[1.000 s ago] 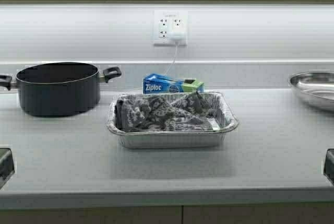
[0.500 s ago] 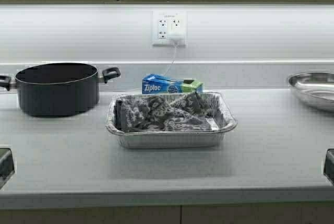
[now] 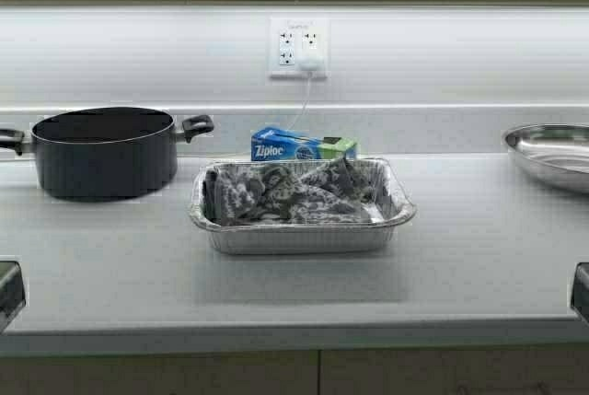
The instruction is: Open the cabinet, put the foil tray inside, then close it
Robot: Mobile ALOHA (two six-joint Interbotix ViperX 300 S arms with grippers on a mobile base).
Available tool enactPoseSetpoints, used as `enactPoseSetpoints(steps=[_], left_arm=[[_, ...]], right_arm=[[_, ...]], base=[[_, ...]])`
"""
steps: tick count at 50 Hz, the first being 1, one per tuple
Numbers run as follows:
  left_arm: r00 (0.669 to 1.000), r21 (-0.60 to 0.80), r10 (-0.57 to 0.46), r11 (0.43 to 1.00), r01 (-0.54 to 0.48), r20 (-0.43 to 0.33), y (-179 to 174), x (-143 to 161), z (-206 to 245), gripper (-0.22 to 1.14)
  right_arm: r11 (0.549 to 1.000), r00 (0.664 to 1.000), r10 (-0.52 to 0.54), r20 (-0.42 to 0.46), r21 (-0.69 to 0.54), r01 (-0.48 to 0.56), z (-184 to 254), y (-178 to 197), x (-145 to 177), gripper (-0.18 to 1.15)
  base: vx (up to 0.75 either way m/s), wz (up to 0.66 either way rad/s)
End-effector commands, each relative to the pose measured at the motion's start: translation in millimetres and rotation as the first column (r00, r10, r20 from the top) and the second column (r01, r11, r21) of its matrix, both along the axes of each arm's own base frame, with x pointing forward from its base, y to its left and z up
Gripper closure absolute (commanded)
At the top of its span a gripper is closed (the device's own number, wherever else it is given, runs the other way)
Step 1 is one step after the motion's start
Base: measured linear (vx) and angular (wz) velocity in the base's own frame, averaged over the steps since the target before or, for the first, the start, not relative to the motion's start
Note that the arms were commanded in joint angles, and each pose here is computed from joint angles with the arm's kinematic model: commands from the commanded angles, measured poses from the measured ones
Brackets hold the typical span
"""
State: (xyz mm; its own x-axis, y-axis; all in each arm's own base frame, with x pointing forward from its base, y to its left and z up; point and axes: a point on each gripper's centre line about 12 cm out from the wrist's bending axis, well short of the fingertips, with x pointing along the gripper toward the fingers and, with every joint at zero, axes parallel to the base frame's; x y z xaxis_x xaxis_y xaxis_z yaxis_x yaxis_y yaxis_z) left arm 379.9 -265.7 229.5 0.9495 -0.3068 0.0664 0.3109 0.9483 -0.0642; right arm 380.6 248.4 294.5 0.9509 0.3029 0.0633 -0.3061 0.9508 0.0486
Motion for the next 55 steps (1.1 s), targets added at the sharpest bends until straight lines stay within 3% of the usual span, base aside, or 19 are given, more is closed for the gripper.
enactPoseSetpoints(steps=[1,7,17,28,55], left_arm=[[0.997,-0.003,-0.071,0.998,0.071,-0.027,1.7,-19.3,21.2,0.82],[0.990,0.037,-0.121,0.992,0.124,-0.070,11.7,-39.1,25.8,0.88],[0.983,0.067,-0.163,0.983,0.169,-0.087,30.4,-68.8,38.2,0.87],[0.970,0.117,-0.192,0.971,0.209,-0.147,52.3,-85.6,42.5,0.87],[0.969,0.171,-0.147,0.968,0.182,-0.197,108.8,-107.0,56.4,0.88]], right_arm=[[0.999,1.000,0.021,0.009,0.031,-0.021,20.3,-14.5,-27.9,0.86],[0.998,0.997,0.061,-0.053,-0.004,-0.061,14.3,-29.9,-52.6,0.90],[0.992,0.986,0.097,-0.133,-0.069,-0.107,9.5,-57.6,-78.0,0.89],[0.993,0.978,0.070,-0.197,-0.080,-0.087,1.8,-94.0,-93.9,0.89],[0.989,0.957,0.026,-0.288,-0.134,-0.068,-7.9,-143.4,-115.7,0.89]], base=[[-0.03,0.02],[-0.02,0.03],[-0.03,0.03],[-0.06,0.03],[-0.09,0.04]])
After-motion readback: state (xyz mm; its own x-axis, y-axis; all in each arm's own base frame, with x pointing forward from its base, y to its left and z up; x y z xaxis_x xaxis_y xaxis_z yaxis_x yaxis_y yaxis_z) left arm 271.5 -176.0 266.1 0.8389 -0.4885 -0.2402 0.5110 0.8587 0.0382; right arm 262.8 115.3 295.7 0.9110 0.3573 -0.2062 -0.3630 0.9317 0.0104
